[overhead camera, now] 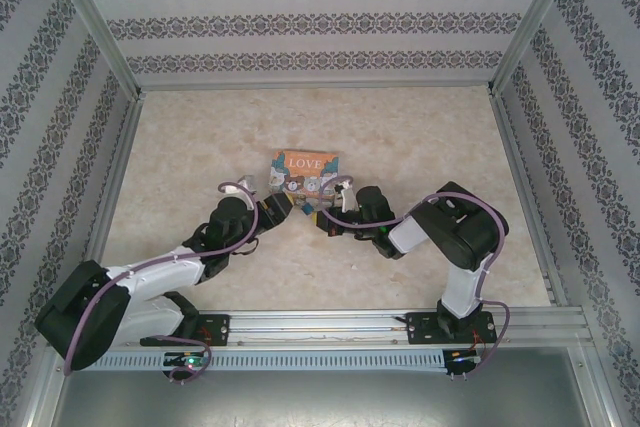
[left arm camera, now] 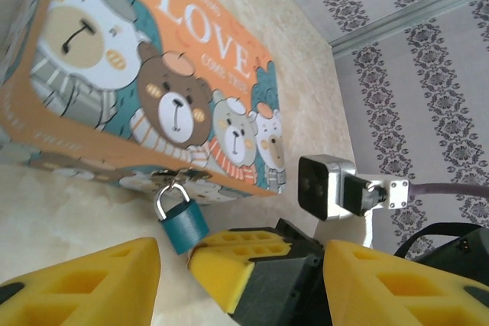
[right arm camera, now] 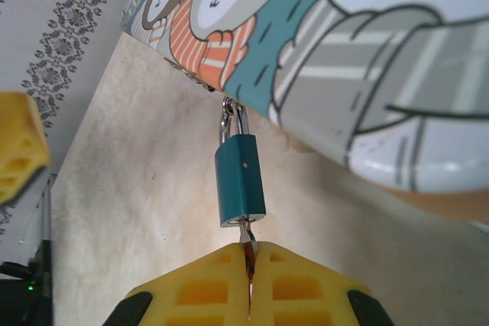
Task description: Unlock a padlock with a key
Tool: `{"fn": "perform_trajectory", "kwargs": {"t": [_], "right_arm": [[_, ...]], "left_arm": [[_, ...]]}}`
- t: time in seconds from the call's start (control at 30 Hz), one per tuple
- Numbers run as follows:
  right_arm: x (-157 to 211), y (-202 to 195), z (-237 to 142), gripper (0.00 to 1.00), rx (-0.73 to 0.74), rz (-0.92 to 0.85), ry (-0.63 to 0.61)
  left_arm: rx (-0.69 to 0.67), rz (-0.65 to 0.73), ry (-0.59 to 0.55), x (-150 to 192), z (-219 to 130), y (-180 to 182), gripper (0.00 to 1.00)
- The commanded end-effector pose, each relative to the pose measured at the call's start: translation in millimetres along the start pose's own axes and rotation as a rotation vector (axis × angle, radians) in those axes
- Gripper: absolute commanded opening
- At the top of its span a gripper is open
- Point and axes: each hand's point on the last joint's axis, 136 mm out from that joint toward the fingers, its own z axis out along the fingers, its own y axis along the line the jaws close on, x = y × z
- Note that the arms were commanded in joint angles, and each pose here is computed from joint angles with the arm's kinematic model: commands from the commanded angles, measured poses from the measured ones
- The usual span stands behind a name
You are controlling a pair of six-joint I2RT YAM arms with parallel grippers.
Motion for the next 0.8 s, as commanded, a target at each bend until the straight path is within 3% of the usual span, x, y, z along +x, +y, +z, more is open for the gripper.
{"fn": "perform_trajectory", "kwargs": {"t": [0.0, 0.77], "right_arm": [[-15.4, 29.0, 0.9, 0.0, -0.085, 0.039, -0.014], [-23.9, 40.0, 3.7, 0.0, -0.082, 0.127, 0.036]], "left_arm": [[0.031, -0.096, -0.021, -4.2, 0.6, -2.4, 0.57], [0.147, -0.331, 0.044, 14.0, 43.4, 0.4, 0.48]]}}
